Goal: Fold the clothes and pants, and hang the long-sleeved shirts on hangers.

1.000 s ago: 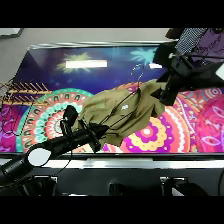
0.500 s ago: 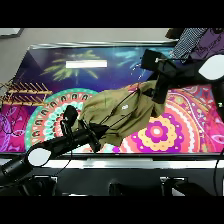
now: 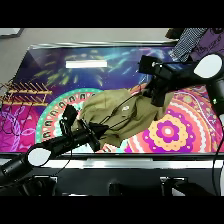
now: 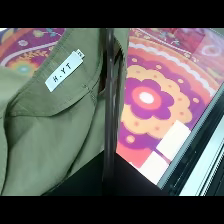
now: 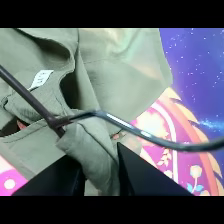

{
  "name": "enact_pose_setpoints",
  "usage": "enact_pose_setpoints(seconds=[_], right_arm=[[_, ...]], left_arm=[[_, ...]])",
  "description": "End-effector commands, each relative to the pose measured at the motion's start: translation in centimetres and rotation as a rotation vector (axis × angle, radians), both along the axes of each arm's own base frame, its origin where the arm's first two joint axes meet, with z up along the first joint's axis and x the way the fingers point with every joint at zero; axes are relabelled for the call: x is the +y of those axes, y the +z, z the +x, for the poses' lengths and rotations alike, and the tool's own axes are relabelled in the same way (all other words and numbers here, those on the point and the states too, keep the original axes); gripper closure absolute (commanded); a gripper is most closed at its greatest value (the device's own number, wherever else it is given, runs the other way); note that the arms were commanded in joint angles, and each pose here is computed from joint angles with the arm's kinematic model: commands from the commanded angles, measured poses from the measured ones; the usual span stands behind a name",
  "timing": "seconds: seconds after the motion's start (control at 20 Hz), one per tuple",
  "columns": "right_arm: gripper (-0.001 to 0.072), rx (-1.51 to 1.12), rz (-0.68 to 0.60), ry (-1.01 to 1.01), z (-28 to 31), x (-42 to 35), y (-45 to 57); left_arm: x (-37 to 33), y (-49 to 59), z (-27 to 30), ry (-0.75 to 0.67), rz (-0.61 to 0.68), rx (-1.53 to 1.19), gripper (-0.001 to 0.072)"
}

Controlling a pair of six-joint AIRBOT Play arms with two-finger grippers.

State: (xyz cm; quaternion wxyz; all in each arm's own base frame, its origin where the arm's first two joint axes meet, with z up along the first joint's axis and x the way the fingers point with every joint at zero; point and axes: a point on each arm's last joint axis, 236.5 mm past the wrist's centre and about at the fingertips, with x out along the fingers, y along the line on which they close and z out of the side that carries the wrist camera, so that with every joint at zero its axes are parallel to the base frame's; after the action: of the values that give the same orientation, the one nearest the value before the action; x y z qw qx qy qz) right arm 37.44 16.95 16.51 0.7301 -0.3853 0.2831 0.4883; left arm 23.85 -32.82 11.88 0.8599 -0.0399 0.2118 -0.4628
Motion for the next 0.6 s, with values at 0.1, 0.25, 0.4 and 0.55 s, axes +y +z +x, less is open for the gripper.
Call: enact_pose_setpoints(seconds=[0.1,0.25,0.4,0.55], right_arm=[[0.0685,-0.002,0.004,-0.008,-1.2,-0.2,1.2],[0.0687,-0.005,-0.013,-0.031,-2.2,-1.0,2.0],[0.0689,0.008,-0.021,-0.099,-2.9,-2.0,2.6],[0.0689,-0.008,-0.012,-0.126,-3.5,-2.3,3.6]], left_arm=[[0.1,0.0,0.1,0.008,-0.006,0.007,0.0444],[1.1,0.2,1.5,0.064,-0.03,0.038,0.0291],[4.5,0.9,4.9,0.246,-0.155,0.178,0.029],[10.2,1.5,8.4,0.462,-0.317,0.36,0.026]])
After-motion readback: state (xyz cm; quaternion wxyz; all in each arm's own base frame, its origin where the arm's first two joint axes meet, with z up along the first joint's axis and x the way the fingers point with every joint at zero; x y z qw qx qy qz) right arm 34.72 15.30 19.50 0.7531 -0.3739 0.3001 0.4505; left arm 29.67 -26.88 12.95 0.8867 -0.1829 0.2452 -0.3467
